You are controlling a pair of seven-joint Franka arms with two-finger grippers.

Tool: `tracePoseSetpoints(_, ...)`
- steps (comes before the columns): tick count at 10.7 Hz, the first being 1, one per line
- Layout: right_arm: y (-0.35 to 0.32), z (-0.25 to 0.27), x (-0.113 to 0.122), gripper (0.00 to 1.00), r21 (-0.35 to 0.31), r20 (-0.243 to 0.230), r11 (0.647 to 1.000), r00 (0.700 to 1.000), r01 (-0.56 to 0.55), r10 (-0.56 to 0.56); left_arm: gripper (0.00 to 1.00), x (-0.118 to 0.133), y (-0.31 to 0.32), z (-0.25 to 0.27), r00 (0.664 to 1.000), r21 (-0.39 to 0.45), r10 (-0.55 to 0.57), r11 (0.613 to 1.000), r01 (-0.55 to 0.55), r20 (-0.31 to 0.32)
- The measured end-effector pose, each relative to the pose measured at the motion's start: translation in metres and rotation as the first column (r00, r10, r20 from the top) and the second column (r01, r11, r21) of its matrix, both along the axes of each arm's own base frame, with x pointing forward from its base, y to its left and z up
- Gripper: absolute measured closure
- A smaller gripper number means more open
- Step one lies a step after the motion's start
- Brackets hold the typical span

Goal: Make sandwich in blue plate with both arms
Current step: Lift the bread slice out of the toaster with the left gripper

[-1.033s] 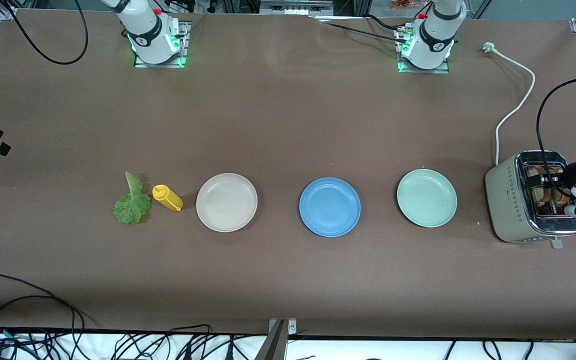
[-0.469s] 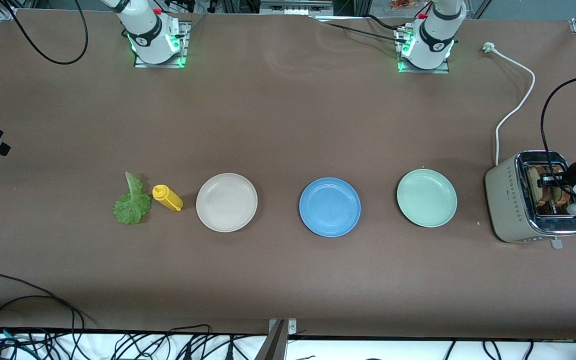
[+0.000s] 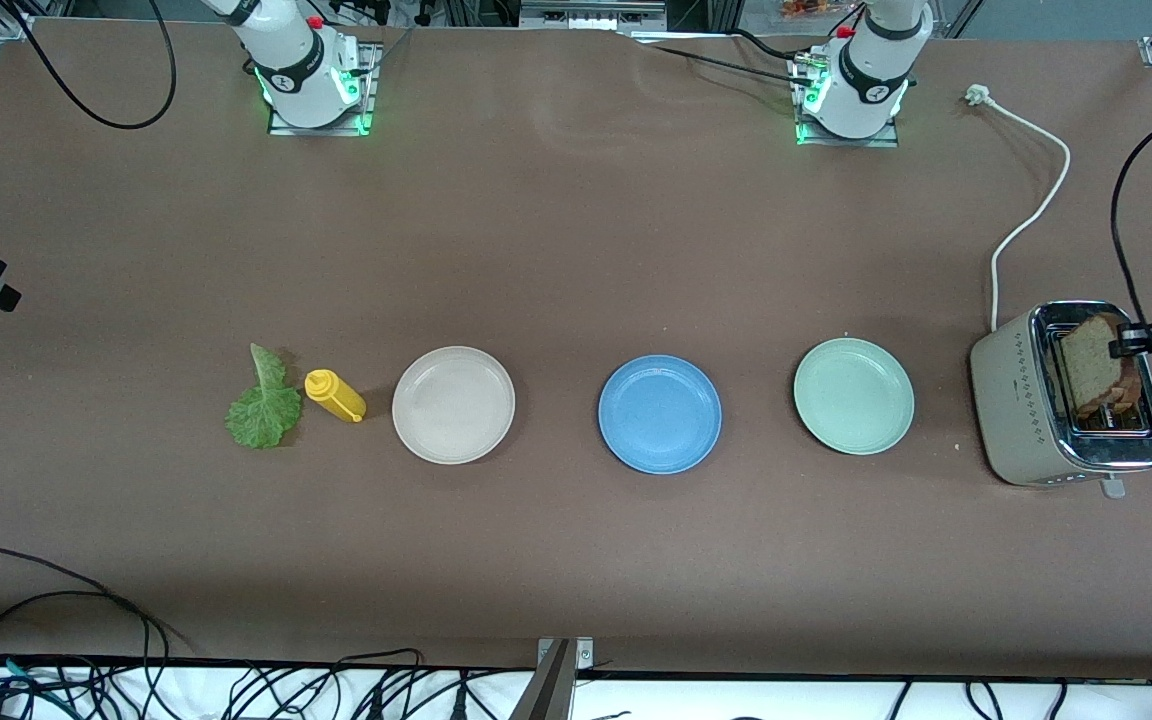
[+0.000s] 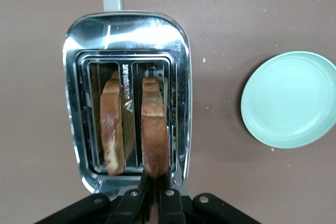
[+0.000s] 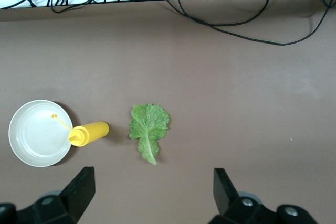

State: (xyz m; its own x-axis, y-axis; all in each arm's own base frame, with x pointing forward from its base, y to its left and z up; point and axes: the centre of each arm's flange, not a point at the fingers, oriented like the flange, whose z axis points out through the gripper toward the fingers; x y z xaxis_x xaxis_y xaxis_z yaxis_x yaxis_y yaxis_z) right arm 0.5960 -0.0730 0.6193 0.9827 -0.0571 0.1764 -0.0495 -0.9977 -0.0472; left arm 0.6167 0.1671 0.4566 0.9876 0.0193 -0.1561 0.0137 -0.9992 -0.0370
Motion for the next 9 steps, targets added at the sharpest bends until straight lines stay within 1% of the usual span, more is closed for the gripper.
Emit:
tracePoseSetpoints(1, 0.0, 0.0, 0.0, 0.0, 0.0, 0.0, 1.0, 1.0, 0.0, 0.0, 0.93, -0.002, -0.003, 0.022, 1.0, 0.0, -0.001, 1.0, 0.001, -0.005)
tracePoseSetpoints(4, 0.0, 0.0, 0.0, 0.0, 0.0, 0.0, 1.0, 1.0, 0.0, 0.0, 0.93, 0.0, -0.015, 0.082, 1.0, 0.004, -0.013, 1.0, 0.013, 0.028)
tracePoseSetpoints(6, 0.0, 0.0, 0.0, 0.0, 0.0, 0.001, 1.0, 1.0, 0.0, 0.0, 0.93, 0.006, -0.057, 0.103, 0.997, -0.012, -0.066, 0.998, 0.066, 0.045)
tracePoseSetpoints(9, 0.0, 0.0, 0.0, 0.0, 0.0, 0.001, 1.0, 1.0, 0.0, 0.0, 0.93, 0.012, -0.134, 0.109, 0.998, -0.022, -0.036, 0.999, 0.037, 0.049)
